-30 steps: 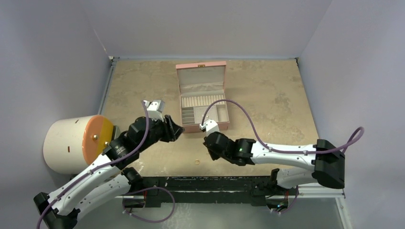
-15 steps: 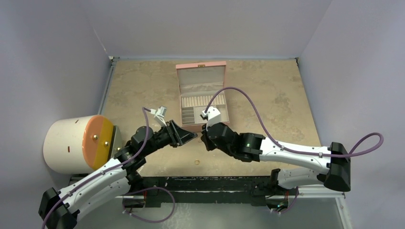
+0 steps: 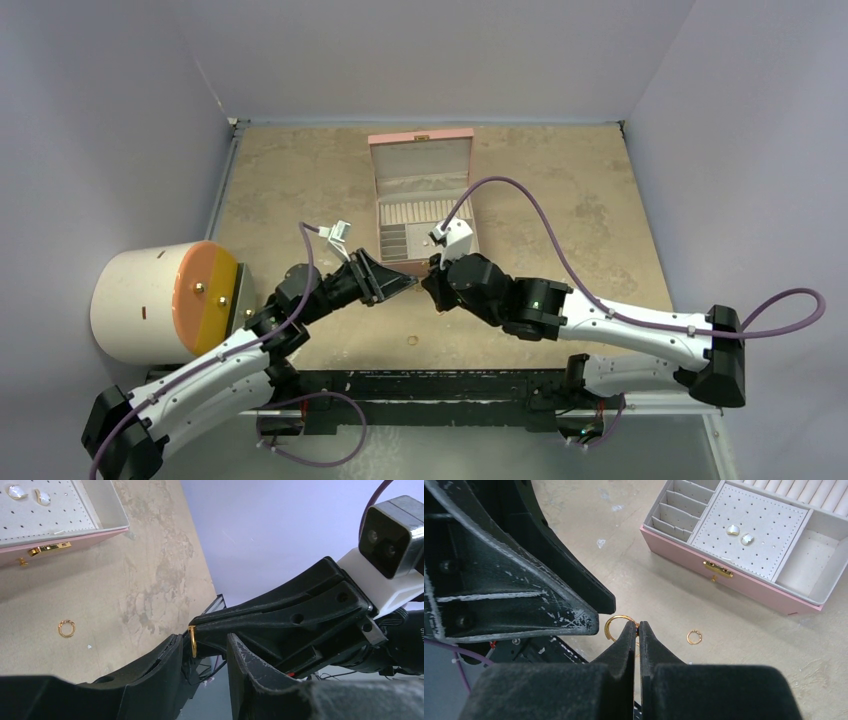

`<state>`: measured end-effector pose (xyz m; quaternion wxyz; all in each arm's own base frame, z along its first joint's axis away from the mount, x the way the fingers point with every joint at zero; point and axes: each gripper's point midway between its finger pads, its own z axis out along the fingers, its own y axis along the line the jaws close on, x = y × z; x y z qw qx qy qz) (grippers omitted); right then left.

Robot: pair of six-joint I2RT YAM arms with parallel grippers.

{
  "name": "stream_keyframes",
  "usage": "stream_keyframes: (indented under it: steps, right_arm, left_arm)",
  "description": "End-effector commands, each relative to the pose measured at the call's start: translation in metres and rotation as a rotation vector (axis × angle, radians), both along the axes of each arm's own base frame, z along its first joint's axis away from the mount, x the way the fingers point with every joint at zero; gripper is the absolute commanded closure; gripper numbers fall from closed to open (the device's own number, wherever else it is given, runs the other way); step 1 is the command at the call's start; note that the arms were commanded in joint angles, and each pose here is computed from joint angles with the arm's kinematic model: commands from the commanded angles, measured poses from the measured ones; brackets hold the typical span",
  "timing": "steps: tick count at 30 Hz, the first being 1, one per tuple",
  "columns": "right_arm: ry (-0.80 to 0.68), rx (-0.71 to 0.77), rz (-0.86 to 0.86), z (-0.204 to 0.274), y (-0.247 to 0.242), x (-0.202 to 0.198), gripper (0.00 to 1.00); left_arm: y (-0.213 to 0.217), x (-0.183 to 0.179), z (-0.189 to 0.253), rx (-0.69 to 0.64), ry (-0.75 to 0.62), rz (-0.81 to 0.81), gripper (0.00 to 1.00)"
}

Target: Organize the mixed jewelry

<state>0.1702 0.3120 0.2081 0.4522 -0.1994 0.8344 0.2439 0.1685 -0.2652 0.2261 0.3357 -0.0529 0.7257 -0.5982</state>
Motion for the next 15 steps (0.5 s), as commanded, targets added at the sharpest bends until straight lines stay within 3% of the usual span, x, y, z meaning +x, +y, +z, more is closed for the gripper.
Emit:
stream_keyframes:
  steps: [1, 15]
  right_arm:
    - [-0.052, 0.081, -0.02, 0.031, 0.0024, 0.005, 1.0]
    - [-0.085, 0.096, -0.044, 0.0396, 0.0038, 0.0119, 1.0]
  left_arm:
    - [-0.0026, 0.0006, 0.0159, -0.043, -0.042, -0.009, 0.63]
    - [-0.0057, 0.0006, 0.0127, -0.016, -0.034, -0.025, 0.7]
